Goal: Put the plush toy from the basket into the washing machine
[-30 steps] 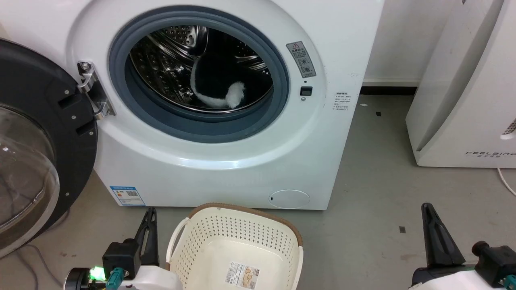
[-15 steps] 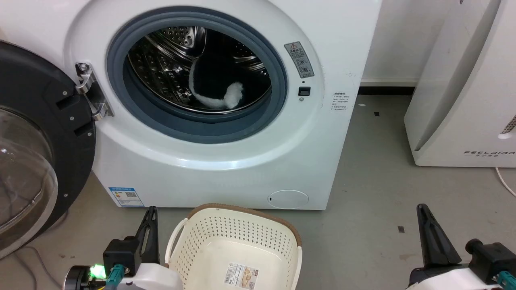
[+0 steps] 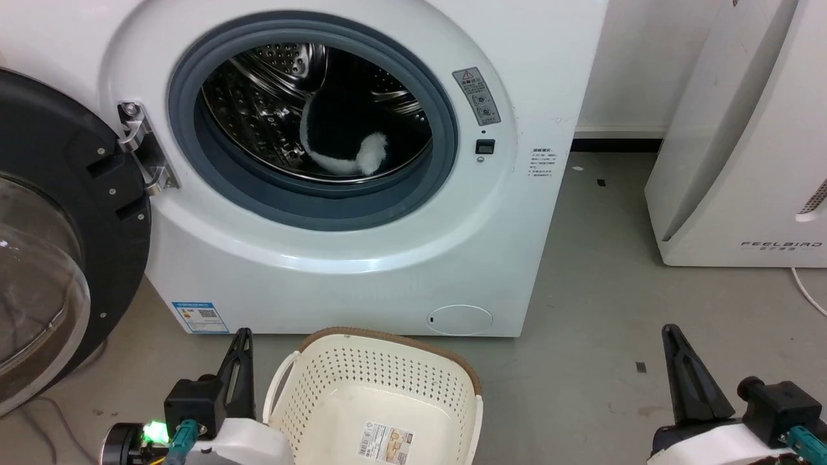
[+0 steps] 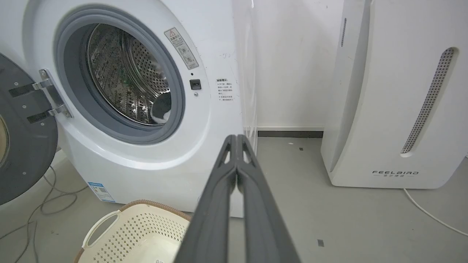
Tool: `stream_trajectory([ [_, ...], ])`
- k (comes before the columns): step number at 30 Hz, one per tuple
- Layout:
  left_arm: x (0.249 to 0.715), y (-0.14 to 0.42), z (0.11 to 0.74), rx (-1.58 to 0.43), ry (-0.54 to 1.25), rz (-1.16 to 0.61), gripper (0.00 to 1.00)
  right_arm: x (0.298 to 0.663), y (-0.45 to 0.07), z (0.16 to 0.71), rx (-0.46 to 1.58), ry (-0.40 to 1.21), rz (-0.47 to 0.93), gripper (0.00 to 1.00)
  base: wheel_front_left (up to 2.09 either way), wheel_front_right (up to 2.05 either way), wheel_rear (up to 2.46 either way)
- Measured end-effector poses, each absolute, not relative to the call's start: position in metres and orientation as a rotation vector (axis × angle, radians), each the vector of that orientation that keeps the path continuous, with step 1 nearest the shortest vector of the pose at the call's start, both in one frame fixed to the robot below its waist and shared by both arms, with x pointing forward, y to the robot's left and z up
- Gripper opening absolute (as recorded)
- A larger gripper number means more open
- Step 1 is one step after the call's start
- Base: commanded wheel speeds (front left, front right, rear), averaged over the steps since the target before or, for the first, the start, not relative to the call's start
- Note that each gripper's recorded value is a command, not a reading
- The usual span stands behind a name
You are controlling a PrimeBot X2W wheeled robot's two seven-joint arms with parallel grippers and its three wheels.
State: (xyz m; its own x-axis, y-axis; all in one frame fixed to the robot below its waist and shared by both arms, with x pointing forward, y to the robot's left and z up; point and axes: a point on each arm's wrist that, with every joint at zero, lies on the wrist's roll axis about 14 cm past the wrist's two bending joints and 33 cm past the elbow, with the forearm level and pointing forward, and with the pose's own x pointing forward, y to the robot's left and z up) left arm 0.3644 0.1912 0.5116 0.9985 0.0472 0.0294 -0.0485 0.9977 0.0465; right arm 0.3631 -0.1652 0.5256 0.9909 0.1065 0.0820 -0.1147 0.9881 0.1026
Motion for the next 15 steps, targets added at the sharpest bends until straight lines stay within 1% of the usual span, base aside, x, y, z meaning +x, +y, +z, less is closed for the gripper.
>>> stream_trajectory([
  [15, 0.3661, 0.1879, 0.5137, 0.043, -0.017, 0.036, 0.0, 0.3641, -0.1641, 0.5241, 0.08, -0.053, 0.116, 0.0, 0.0, 0.0, 0.0],
])
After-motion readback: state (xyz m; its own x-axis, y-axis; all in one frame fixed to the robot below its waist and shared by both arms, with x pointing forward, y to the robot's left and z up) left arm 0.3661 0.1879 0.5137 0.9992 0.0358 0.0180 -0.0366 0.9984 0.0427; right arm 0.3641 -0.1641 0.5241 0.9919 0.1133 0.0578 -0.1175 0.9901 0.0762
